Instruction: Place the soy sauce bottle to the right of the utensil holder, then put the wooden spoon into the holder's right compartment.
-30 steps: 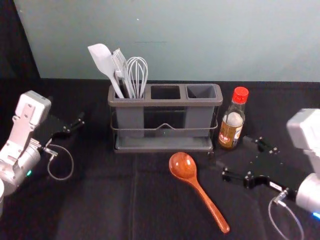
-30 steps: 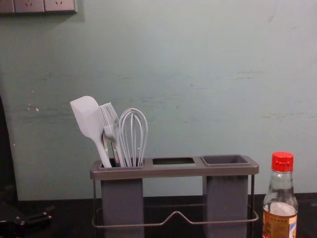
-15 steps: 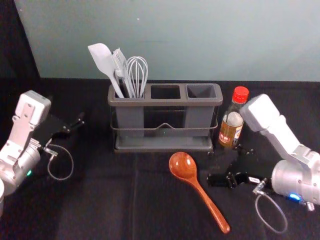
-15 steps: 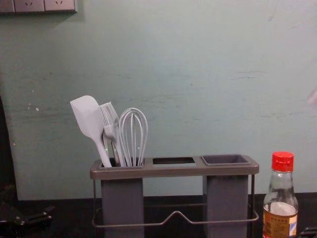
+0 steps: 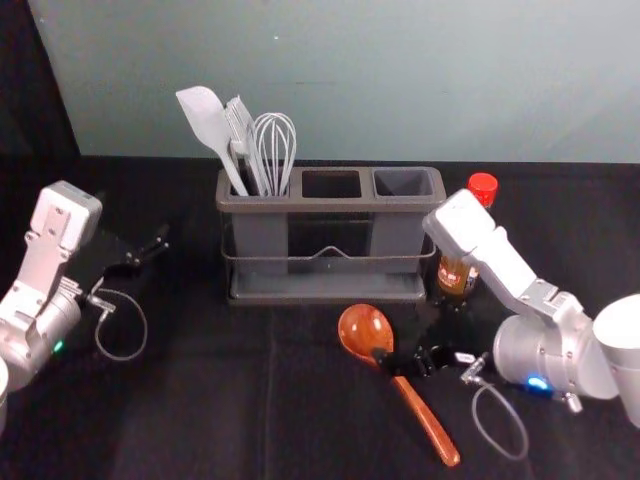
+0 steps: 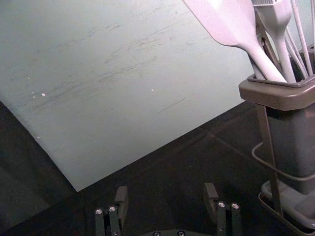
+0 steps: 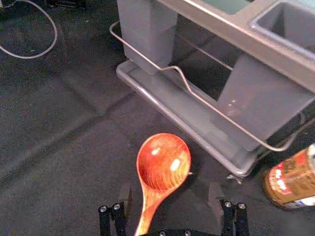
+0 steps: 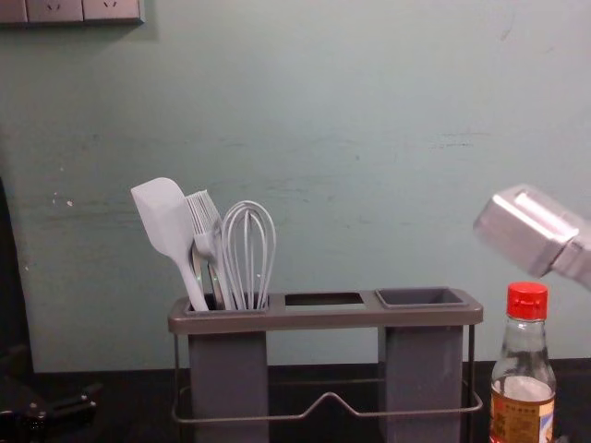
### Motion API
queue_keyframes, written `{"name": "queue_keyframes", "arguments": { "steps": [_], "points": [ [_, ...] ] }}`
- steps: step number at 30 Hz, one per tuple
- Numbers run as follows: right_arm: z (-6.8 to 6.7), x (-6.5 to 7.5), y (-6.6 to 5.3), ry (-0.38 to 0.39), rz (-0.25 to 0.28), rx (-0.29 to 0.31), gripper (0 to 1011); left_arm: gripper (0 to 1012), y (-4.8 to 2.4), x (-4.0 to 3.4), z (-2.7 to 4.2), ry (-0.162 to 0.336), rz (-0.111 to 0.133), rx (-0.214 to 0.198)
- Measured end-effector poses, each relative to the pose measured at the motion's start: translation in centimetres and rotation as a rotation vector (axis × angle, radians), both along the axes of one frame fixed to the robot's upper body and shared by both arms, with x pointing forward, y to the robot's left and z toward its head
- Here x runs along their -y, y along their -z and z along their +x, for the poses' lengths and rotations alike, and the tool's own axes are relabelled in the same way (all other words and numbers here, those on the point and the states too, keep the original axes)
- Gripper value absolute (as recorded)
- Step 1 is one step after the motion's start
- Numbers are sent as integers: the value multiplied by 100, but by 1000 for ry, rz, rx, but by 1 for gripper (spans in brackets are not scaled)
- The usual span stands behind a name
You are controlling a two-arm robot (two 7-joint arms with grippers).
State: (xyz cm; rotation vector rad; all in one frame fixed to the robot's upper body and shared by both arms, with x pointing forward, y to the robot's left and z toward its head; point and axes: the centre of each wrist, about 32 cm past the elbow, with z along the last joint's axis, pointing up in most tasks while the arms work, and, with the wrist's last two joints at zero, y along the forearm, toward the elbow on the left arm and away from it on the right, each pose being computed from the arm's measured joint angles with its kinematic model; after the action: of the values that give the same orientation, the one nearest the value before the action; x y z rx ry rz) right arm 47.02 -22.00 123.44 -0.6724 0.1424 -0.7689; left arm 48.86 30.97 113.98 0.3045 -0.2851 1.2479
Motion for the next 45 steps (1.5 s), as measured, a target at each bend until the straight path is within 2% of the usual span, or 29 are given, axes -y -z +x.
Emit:
{"name": "queue_keyframes", "arguments": {
  "steps": [9,23,45],
  "points": [
    [104,-107,134,22,25,-35,1002,1005,0,0,0,0,0,0],
    [190,-229,241,67,61,-65,1002,1005,0,0,0,0,0,0],
    [347,-374,348,83,55,-65,1002,1005,0,0,0,0,0,0]
  ]
}}
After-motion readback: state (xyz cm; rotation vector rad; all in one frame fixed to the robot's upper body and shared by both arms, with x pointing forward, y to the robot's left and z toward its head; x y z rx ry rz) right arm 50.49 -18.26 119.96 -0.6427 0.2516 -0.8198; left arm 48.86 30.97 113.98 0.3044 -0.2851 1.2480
